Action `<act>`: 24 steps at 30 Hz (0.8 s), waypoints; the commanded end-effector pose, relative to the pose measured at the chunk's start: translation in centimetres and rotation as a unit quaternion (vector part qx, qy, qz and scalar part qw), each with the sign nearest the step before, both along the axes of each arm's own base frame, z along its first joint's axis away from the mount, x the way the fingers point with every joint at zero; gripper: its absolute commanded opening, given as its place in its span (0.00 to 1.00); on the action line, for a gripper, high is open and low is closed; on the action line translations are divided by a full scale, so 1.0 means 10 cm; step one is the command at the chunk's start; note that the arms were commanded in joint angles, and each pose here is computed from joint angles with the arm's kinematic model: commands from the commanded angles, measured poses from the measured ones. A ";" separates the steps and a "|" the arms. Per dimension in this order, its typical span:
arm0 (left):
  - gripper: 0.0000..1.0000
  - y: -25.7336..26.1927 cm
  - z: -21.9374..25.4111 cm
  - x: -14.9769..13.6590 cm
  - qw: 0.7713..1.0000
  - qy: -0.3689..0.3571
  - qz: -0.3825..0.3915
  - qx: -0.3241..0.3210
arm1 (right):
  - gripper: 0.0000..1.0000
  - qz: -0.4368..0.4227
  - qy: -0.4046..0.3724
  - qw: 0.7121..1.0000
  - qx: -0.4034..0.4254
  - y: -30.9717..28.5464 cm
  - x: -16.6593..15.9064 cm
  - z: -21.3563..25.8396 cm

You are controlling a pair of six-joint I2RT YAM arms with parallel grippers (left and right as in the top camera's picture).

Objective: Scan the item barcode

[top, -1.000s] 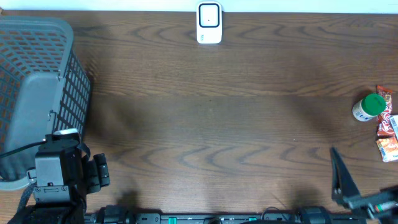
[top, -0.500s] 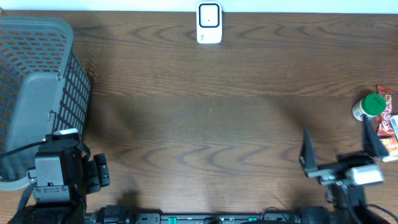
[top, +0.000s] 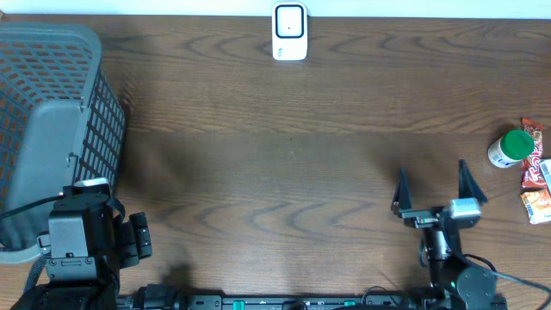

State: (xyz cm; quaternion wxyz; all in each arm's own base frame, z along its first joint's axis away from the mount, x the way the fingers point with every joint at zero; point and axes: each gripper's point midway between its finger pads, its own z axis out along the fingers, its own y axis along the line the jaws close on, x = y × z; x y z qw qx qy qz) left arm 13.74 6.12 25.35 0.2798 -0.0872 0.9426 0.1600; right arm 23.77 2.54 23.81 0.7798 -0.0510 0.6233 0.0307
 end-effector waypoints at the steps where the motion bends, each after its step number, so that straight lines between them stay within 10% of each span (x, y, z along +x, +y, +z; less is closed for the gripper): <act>1: 0.98 0.01 0.02 -0.01 1.000 -0.002 0.001 0.002 | 0.99 -0.017 0.039 0.999 0.010 -0.07 0.06 -0.28; 24: 0.98 0.01 0.02 -0.01 1.000 -0.002 0.001 0.002 | 0.99 -0.039 0.147 0.988 0.002 -0.14 0.08 -0.81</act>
